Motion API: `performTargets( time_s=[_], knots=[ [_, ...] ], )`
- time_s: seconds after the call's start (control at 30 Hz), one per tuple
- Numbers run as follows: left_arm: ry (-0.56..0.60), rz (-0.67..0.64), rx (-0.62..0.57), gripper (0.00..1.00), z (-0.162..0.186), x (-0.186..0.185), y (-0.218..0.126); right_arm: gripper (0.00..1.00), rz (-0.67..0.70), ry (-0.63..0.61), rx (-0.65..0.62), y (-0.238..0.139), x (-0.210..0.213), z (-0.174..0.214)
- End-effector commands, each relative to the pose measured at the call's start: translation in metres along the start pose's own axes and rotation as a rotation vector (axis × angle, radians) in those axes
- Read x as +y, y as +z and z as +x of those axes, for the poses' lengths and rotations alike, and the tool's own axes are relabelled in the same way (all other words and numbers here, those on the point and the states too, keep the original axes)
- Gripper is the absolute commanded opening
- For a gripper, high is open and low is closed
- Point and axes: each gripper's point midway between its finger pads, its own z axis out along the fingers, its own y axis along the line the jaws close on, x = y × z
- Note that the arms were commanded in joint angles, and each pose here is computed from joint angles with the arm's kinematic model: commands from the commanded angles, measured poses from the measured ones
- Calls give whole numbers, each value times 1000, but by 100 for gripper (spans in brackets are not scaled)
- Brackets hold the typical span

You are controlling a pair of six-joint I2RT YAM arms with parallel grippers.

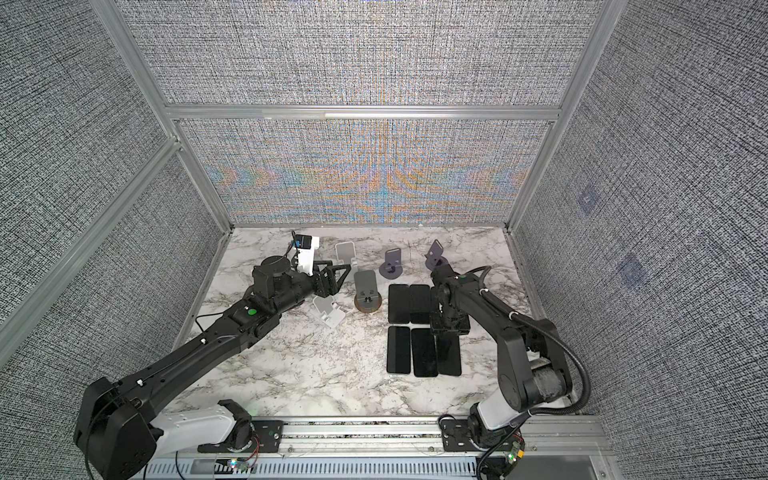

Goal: Remove the phone from the phone stand
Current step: 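Lower the phone flat beside the two nearer lying phones, then open the right gripper and raise it off the phone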

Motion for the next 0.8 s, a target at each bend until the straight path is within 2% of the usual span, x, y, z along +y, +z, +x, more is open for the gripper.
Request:
performTargets(
  time_s=[0.0, 0.2, 0.33, 0.77],
  knots=[
    [20, 1, -22, 73, -8, -2, -2, 52, -10, 14, 1, -10, 10, 14],
    [15, 9, -16, 73, -5, -2, -1, 24, -30, 10, 87, 4, 32, 61],
    [13, 11, -12, 73, -4, -1, 0, 13, -37, 21, 118, 18, 35, 72],
    [-1, 13, -8, 73, -1, 0, 3, 9, -40, 37, 152, 37, 36, 82]
  ],
)
